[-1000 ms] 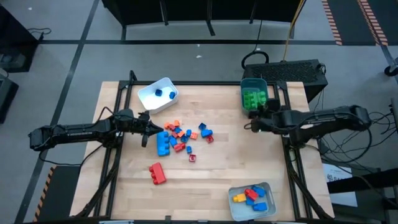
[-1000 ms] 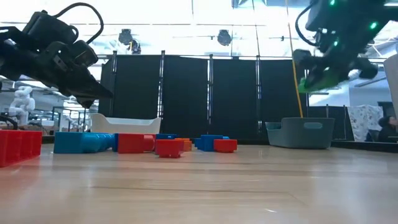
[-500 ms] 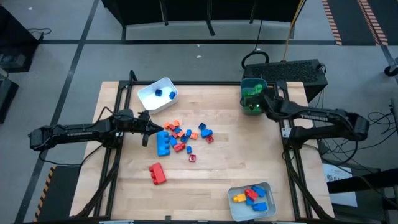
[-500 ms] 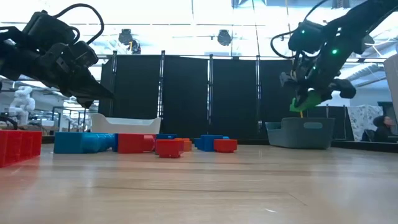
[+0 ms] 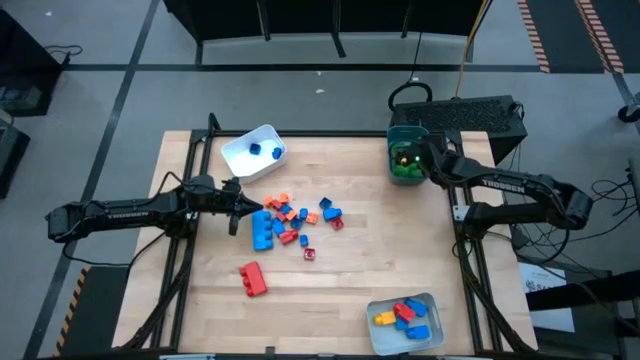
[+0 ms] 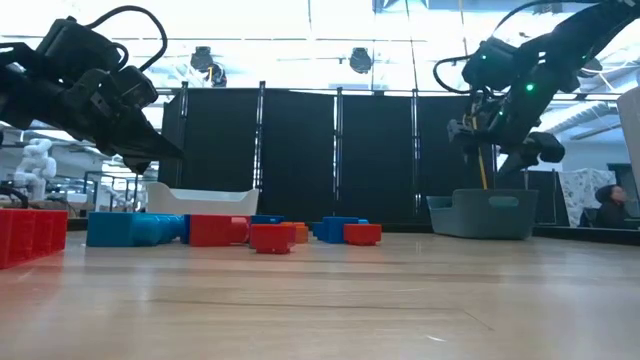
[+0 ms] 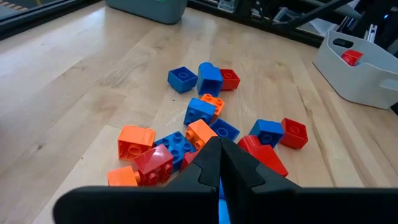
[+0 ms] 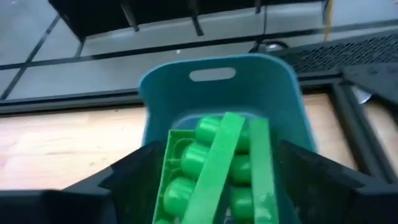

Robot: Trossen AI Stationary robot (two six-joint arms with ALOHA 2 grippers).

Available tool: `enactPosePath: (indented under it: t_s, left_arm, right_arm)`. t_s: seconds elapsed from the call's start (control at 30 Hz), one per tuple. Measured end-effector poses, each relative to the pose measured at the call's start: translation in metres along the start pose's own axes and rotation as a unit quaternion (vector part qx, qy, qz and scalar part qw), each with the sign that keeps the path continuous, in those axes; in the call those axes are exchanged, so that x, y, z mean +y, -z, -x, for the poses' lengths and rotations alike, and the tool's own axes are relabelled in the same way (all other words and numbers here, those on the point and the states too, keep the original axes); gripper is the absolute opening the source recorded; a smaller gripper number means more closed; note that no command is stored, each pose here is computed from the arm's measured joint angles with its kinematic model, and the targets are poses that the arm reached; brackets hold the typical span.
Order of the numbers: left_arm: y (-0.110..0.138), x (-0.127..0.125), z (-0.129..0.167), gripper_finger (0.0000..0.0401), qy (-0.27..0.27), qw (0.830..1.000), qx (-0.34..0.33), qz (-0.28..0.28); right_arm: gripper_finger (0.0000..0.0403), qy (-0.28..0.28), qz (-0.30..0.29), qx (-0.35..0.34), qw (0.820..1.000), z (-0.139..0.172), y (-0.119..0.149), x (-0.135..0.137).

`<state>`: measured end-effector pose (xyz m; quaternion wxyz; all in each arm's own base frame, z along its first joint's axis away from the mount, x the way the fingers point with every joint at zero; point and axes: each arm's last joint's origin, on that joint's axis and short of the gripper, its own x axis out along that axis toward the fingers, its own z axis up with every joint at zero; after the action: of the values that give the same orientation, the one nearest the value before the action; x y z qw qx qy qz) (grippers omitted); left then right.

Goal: Sort blocks by size
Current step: Put the large 4 stud red game piece into the blue bin

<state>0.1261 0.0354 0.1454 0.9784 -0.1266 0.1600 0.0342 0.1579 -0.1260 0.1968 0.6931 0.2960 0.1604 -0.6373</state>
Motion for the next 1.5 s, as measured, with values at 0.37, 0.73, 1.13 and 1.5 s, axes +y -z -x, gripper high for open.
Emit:
enactPosePath:
  t_s: [0.37, 0.73, 1.13, 1.5]
  left_arm:
    - [0.0, 0.0, 0.0, 0.0011, 0.0, 1.0, 0.001, 0.0]
    - [0.0, 0.0, 0.0, 0.0011, -0.001, 1.0, 0.002, 0.001]
    - [0.001, 0.0, 0.0, 0.0011, -0.001, 1.0, 0.003, 0.002]
    - [0.001, 0.0, 0.0, 0.0011, -0.001, 0.999, 0.005, 0.042]
  right_arm:
    - [0.0266, -0.407, 0.045, 0.012, 0.912, 0.057, -0.04, 0.077]
    - [0.0258, -0.43, 0.181, 0.106, 0.878, 0.098, 0.096, 0.184]
    - [0.0258, -0.466, 0.221, 0.068, 0.854, 0.137, 0.224, 0.311]
    - [0.0258, -0.43, 0.225, 0.003, 0.874, 0.14, 0.3, 0.371]
